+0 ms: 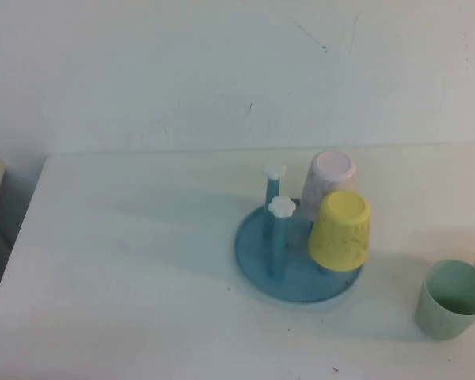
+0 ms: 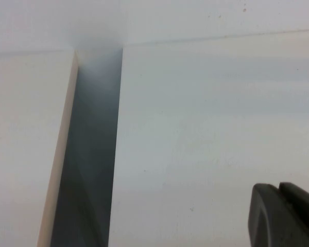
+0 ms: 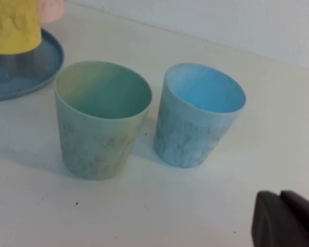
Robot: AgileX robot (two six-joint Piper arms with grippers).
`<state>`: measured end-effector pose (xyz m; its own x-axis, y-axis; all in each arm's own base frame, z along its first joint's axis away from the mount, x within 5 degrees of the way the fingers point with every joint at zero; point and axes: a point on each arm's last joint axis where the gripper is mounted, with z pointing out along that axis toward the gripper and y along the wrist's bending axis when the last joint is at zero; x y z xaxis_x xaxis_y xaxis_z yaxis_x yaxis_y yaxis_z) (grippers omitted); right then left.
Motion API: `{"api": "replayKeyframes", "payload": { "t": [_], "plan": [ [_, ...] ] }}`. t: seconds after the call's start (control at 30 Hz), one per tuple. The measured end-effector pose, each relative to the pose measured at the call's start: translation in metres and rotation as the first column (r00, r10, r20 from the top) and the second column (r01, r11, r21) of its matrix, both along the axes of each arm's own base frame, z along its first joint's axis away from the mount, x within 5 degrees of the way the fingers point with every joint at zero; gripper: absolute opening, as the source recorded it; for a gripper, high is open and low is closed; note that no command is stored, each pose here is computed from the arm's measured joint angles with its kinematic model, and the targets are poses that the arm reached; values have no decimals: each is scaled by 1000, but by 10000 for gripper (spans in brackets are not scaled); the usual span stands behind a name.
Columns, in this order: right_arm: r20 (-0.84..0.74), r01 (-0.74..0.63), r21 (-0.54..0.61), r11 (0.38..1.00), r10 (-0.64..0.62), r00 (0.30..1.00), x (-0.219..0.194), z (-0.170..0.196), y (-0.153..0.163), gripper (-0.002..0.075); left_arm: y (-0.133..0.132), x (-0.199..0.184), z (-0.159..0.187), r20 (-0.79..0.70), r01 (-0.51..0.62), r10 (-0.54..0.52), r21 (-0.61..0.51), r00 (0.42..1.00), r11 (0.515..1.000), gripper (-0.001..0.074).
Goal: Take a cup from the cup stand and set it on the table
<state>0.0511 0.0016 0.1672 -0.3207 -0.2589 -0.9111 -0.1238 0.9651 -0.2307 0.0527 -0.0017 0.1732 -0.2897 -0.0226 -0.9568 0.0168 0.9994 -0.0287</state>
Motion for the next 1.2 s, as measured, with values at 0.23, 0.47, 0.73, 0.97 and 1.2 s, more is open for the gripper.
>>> {"api": "replayKeyframes", "payload": {
  "t": [0.23,0.47,0.73,0.97,1.2],
  "plan": [
    [-1,-1,14,1000,1,1000,0,0,1,-1,0,0,0,0,0,0,0,1000,1000,-3],
    [-4,-5,74,997,6,1000,0,0,3,-1,0,0,0,0,0,0,0,1000,1000,-3],
    [-4,-6,84,996,6,1000,0,0,3,-1,0,0,0,0,0,0,0,1000,1000,-3],
    [-4,-8,83,997,8,1000,0,0,3,-1,0,0,0,0,0,0,0,1000,1000,-3],
    [-1,-8,82,997,8,1000,0,0,3,-1,0,0,0,0,0,0,0,1000,1000,-3]
  ]
}}
